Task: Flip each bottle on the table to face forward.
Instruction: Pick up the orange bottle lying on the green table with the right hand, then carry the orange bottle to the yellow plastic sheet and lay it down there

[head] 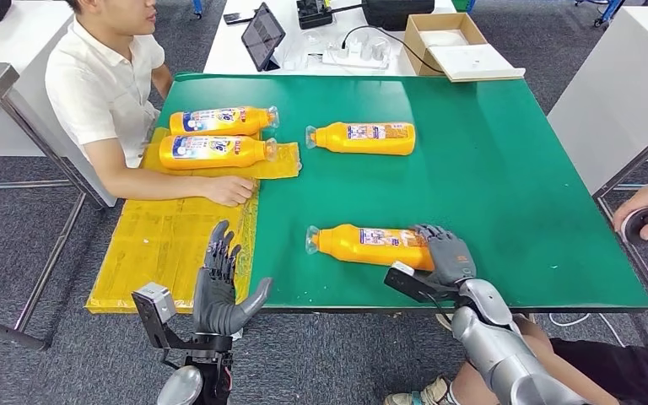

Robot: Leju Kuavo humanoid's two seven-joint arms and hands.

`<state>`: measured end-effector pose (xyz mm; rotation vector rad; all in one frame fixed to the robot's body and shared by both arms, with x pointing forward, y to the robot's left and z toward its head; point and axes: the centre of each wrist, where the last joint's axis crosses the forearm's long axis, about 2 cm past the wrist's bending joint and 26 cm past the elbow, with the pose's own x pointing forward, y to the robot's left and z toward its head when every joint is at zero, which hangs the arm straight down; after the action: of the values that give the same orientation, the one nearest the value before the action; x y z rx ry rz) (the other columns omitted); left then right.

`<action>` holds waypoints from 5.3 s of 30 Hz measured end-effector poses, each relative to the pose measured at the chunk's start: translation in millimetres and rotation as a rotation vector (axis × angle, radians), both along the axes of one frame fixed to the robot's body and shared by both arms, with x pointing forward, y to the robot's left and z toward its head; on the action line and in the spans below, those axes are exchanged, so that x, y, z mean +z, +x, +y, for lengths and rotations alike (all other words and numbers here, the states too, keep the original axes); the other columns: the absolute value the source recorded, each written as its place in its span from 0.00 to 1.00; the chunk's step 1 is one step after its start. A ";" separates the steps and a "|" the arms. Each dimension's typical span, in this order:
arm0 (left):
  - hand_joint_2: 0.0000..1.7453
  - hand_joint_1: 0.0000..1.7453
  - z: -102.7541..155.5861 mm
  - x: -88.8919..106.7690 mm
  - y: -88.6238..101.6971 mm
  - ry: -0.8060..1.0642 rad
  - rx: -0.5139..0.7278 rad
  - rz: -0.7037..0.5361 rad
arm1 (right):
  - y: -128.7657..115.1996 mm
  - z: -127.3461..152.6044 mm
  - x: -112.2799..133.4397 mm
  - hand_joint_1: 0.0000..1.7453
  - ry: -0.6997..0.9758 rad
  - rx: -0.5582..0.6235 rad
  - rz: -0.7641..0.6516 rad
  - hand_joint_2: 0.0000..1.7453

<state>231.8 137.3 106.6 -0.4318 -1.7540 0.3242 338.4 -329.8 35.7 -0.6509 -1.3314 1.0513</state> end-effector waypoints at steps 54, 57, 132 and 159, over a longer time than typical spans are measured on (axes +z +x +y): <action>1.00 0.00 27.1 -24.4 -2.5 0.020 0.024 -0.021 | -40.2 101.0 70.4 1.00 0.800 0.011 -0.694 1.00; 1.00 0.00 18.9 -20.2 -3.6 -0.084 -0.107 -0.072 | -35.3 116.5 68.4 1.00 0.822 0.074 -0.641 1.00; 1.00 1.00 57.4 29.1 32.2 0.841 0.145 -0.475 | -124.0 110.2 -42.9 0.00 0.688 0.192 -0.099 0.00; 1.00 1.00 52.4 22.1 131.2 1.649 0.134 -0.201 | -126.3 121.8 -40.8 0.00 0.688 0.112 -0.117 0.00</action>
<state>363.1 189.7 128.7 0.8628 -1.6637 -1.0832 212.1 -208.0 -5.1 -0.1211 -1.7207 0.5785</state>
